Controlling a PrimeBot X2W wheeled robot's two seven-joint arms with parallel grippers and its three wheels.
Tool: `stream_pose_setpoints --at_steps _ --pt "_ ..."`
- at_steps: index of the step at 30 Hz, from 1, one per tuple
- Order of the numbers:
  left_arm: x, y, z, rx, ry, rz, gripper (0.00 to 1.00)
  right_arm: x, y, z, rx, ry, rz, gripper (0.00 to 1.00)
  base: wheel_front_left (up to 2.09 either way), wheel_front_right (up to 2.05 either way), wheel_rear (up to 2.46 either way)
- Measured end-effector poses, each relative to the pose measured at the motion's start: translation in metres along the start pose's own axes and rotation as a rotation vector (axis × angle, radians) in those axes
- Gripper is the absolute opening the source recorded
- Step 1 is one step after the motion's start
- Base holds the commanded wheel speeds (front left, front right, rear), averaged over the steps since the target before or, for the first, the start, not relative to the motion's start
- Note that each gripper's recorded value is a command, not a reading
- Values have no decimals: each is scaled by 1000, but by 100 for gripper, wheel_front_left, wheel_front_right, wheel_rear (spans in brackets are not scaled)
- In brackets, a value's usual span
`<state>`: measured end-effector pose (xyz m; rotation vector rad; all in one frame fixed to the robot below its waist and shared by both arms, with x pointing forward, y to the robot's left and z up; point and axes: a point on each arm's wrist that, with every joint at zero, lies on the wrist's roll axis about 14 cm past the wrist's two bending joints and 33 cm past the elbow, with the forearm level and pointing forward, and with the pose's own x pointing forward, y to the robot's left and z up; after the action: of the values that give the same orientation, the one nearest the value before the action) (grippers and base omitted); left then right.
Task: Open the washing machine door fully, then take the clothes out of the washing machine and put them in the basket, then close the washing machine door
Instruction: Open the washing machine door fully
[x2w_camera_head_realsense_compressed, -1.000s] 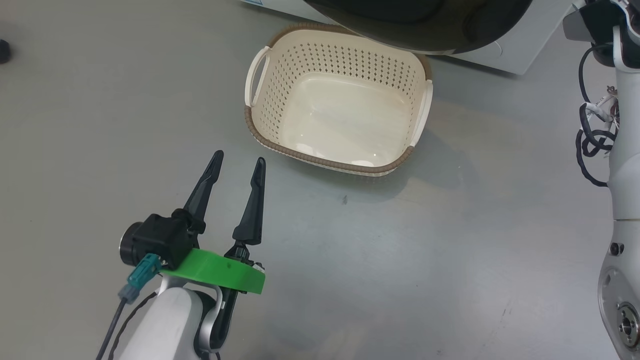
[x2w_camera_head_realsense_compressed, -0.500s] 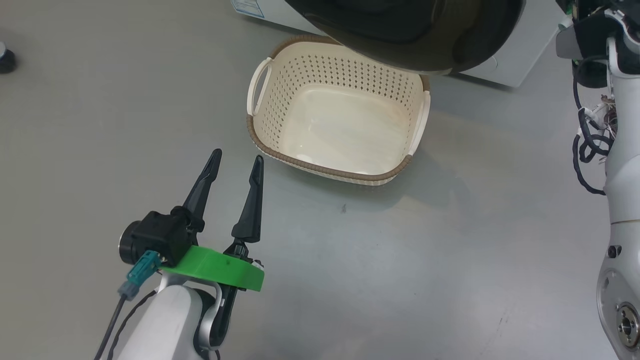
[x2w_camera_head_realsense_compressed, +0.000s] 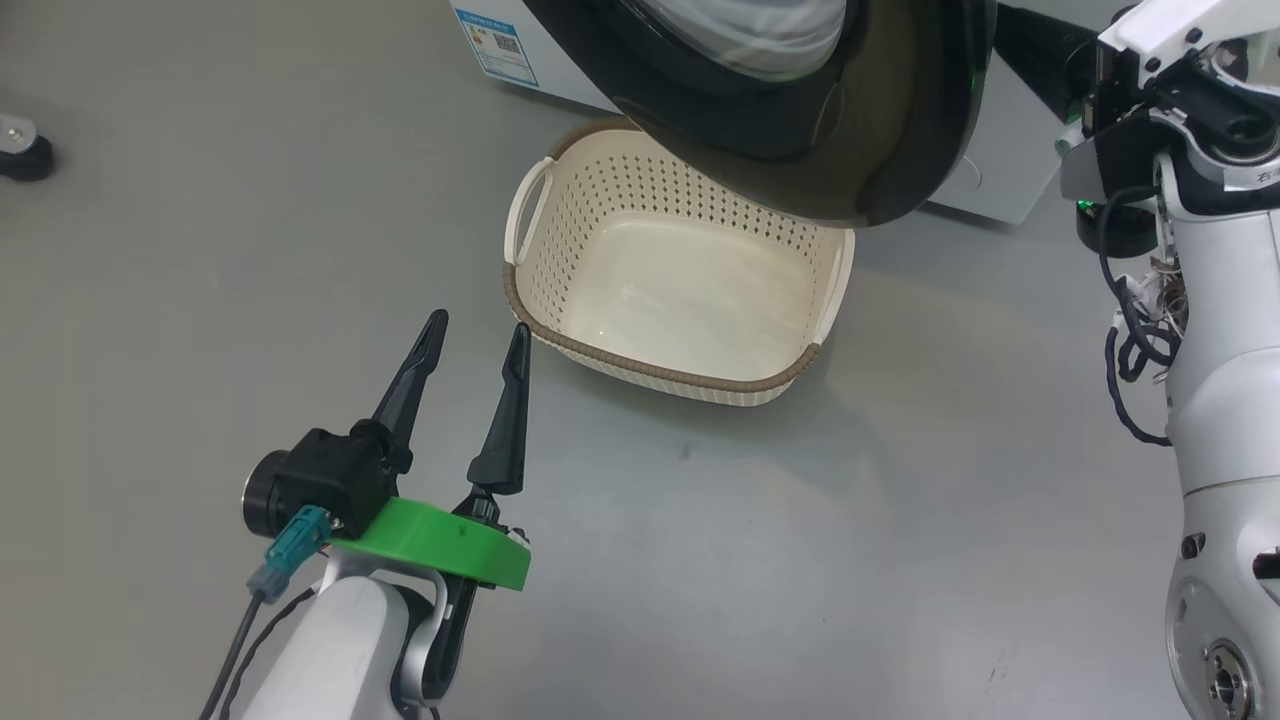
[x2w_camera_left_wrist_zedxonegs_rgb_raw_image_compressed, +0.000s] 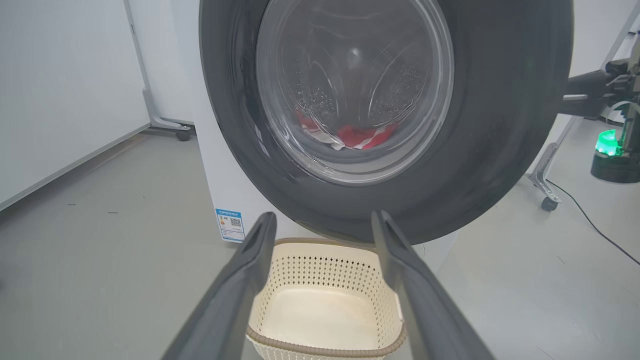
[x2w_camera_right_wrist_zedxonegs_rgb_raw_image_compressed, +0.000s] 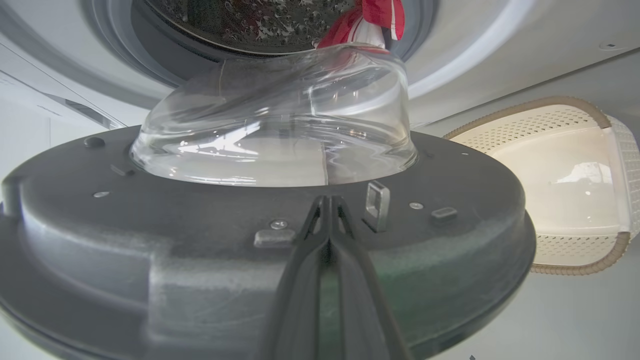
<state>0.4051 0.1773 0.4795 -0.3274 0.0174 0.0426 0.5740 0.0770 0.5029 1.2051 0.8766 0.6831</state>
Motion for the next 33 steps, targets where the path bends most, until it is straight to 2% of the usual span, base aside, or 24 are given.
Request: stream_pose_setpoints --at_steps 33 --pt "-34 -1 21 14 -56 14 100 -15 16 -77 98 192 37 0 0 0 0"
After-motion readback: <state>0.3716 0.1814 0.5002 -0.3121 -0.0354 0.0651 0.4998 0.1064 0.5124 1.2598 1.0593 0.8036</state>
